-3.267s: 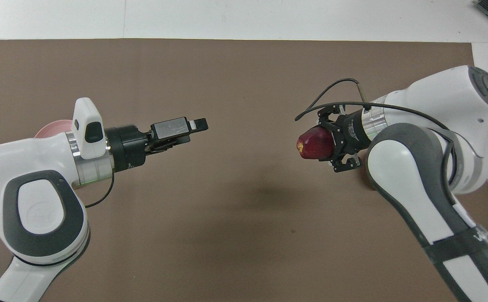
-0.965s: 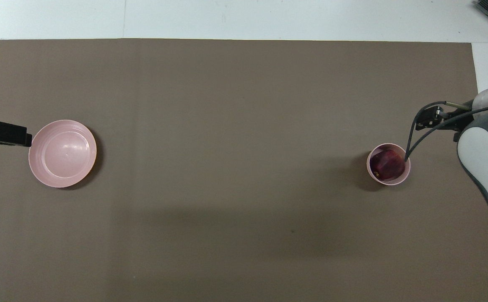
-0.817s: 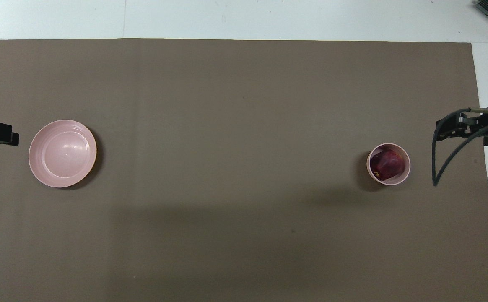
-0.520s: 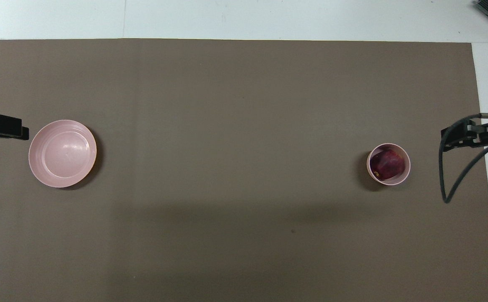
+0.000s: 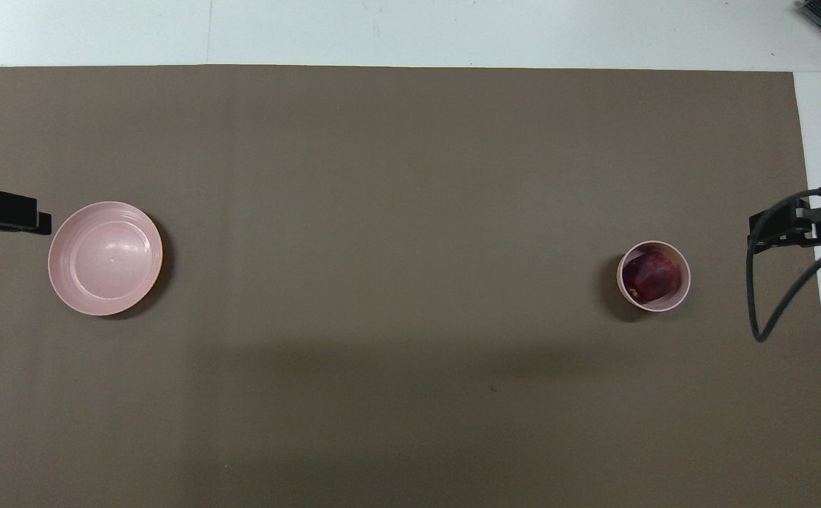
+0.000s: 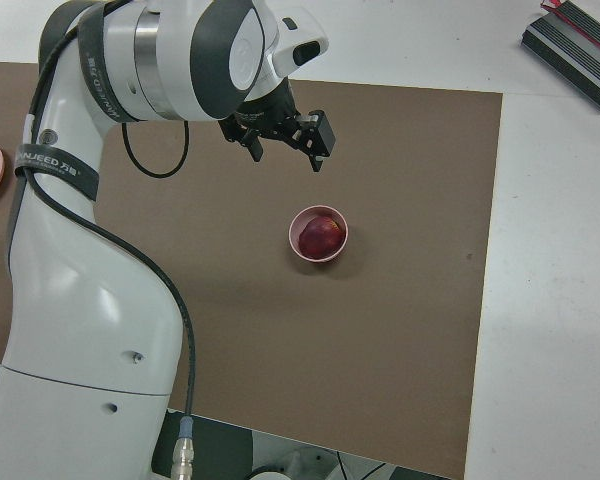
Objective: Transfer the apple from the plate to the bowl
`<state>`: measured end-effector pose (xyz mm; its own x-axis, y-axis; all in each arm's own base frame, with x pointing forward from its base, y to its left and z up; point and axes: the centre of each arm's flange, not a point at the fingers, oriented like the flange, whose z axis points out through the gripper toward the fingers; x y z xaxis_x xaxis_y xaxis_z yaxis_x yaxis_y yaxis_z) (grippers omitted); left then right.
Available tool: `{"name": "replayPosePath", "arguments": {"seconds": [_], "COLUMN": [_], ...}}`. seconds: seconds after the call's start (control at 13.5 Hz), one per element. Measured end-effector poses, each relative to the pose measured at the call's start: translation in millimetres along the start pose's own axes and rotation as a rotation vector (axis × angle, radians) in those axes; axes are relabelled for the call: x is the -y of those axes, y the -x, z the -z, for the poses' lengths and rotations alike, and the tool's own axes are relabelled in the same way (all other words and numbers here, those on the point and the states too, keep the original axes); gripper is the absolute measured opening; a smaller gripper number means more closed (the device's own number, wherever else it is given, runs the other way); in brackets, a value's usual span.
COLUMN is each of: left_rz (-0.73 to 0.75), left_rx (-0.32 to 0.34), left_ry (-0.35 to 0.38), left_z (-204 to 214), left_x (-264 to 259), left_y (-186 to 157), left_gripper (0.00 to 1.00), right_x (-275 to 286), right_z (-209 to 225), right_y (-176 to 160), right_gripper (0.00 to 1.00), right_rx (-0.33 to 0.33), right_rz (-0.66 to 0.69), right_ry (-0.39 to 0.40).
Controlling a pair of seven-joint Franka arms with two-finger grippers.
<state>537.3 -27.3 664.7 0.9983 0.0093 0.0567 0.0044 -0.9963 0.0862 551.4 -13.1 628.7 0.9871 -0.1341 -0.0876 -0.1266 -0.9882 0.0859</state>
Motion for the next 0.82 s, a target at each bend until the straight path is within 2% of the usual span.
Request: {"name": "replayPosePath", "arguments": {"seconds": [0.82], "left_rz": [-0.004], "left_rx": [0.019], "left_ry": [-0.020], "left_z": [-2.7], "left_x": [3.0], "left_y": [1.9], "left_gripper": [1.00], "right_x": [2.4], "right_z": [0.8], "right_y": [0.3], "right_gripper": [1.00], "right_rx": [0.001], "right_rz": [0.003], "right_ry": [-0.023]}}
